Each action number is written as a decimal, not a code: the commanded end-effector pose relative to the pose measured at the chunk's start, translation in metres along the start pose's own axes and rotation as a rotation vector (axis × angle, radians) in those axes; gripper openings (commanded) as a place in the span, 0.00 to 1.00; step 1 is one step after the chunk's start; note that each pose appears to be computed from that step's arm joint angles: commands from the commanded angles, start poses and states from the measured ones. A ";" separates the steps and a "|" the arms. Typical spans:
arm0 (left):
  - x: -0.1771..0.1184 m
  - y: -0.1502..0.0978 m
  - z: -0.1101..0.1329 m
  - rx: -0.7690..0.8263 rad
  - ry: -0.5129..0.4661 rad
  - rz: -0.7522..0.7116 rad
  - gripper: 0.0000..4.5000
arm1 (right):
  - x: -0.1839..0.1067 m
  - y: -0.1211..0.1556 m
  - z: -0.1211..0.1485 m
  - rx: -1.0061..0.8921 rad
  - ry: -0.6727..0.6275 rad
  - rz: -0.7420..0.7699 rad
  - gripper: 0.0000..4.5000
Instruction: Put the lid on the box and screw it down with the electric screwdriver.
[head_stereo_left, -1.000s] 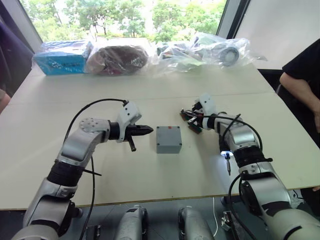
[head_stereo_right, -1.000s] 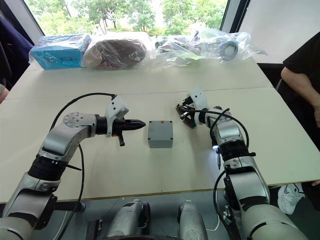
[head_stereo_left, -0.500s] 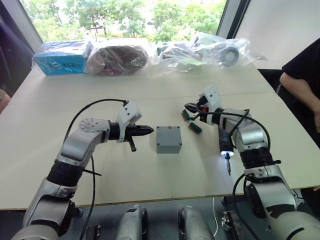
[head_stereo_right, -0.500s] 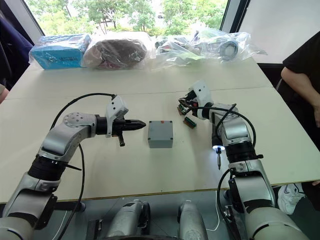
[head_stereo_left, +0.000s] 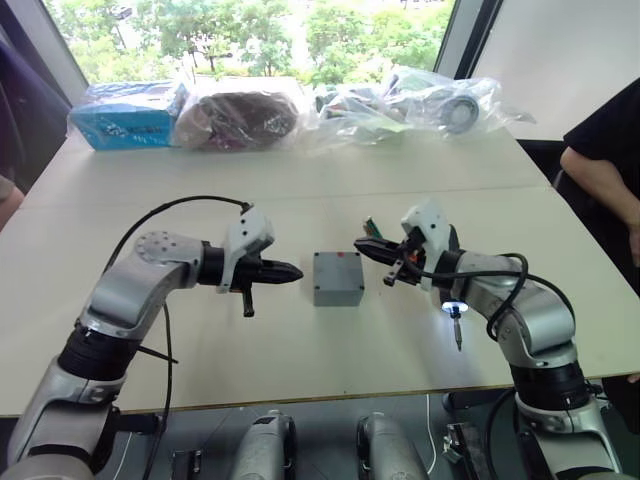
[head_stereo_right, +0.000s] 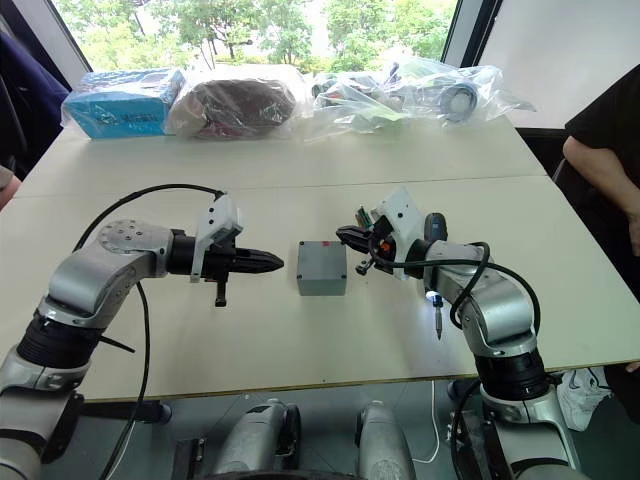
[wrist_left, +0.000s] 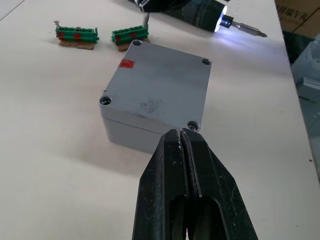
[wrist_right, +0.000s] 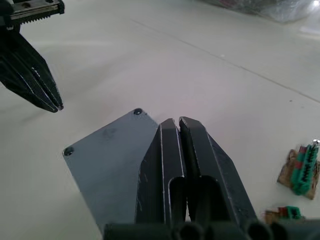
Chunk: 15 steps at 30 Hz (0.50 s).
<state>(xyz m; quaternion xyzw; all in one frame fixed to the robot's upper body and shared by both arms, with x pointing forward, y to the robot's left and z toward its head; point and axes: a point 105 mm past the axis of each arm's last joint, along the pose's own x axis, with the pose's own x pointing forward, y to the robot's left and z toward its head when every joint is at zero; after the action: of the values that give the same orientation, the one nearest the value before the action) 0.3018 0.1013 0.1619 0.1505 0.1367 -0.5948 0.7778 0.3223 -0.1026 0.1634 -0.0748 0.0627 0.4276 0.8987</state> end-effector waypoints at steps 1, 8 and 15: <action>0.000 0.001 0.013 0.040 -0.025 0.004 0.00 | -0.002 0.003 0.008 -0.011 -0.038 -0.003 0.01; 0.003 0.002 0.014 0.035 -0.036 0.011 0.00 | 0.000 -0.001 0.001 -0.002 -0.023 -0.028 0.01; 0.003 0.003 0.013 0.032 -0.034 0.022 0.00 | 0.002 -0.001 0.003 0.001 -0.035 -0.026 0.01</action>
<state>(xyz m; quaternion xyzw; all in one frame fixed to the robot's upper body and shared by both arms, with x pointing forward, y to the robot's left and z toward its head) 0.3054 0.0947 0.1666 0.1493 0.1233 -0.5920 0.7824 0.3253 -0.1056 0.1520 -0.0641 0.0758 0.4100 0.9067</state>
